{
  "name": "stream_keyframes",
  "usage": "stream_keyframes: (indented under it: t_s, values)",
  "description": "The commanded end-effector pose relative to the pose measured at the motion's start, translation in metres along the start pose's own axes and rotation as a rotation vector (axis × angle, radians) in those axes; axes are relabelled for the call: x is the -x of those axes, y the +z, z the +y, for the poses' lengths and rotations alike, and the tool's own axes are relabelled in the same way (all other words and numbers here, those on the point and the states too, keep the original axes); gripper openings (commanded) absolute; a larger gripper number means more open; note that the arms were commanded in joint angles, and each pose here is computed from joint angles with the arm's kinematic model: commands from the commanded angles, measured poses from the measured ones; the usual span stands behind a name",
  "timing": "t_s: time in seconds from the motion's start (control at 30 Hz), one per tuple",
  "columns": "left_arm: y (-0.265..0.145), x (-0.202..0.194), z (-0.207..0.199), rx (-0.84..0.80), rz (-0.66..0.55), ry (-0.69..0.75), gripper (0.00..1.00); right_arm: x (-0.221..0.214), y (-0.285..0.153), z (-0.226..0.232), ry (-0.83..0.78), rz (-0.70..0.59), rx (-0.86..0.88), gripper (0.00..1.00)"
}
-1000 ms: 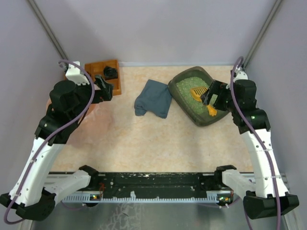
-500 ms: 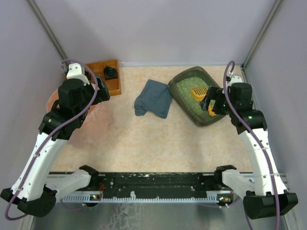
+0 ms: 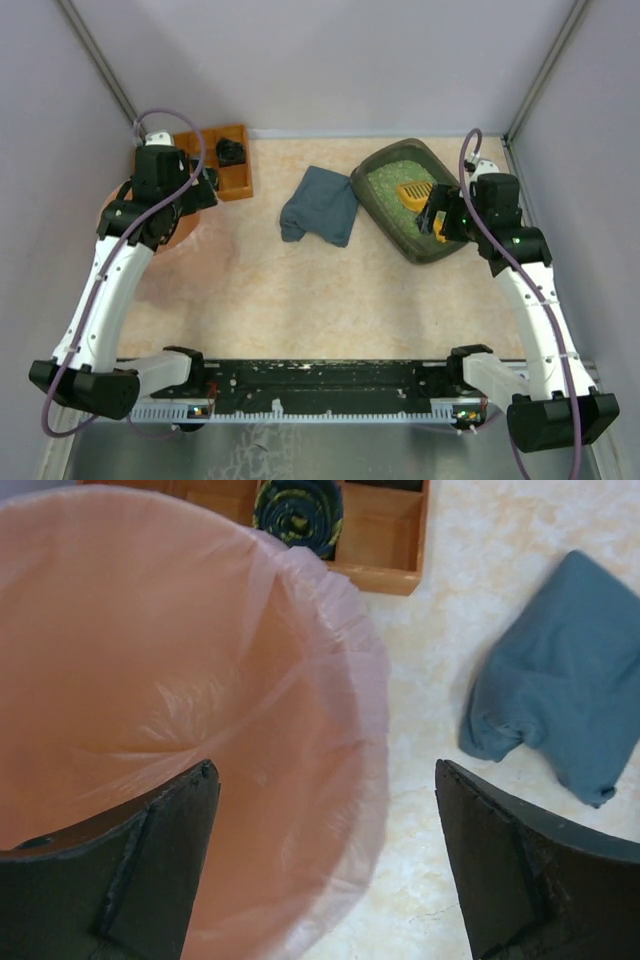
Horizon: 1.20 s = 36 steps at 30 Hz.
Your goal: Clean the litter box
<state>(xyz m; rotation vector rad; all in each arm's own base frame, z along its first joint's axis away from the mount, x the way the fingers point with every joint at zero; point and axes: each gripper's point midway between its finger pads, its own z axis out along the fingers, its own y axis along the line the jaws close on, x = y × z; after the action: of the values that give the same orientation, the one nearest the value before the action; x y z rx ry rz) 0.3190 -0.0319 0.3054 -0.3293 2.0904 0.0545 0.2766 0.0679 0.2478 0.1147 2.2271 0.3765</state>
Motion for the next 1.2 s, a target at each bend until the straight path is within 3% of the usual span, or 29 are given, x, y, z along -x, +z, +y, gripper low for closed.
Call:
stream_keyframes:
  t_s: [0.0,0.3,0.53,0.73,0.97,1.17]
  values:
    - [0.017,-0.017,-0.011,-0.110,0.088,0.050,0.91,0.005,-0.001,0.001,-0.016,-0.019,0.014,0.88]
    - [0.051,-0.029,-0.028,-0.146,0.162,0.121,0.73,-0.005,0.002,0.000,-0.012,0.004,0.025,0.87]
    - [0.077,-0.045,-0.022,-0.080,0.238,0.173,0.49,-0.010,0.002,-0.003,-0.024,0.015,0.013,0.87]
    - [0.083,-0.044,-0.038,-0.160,0.248,0.214,0.30,-0.012,0.003,-0.004,-0.027,0.017,0.009,0.87]
    - [0.087,-0.033,-0.080,-0.372,0.214,0.256,0.10,-0.018,0.005,-0.007,-0.027,0.022,0.004,0.87]
    - [0.091,-0.017,-0.116,-0.461,0.166,0.288,0.07,-0.023,0.007,-0.008,-0.023,0.024,0.007,0.87]
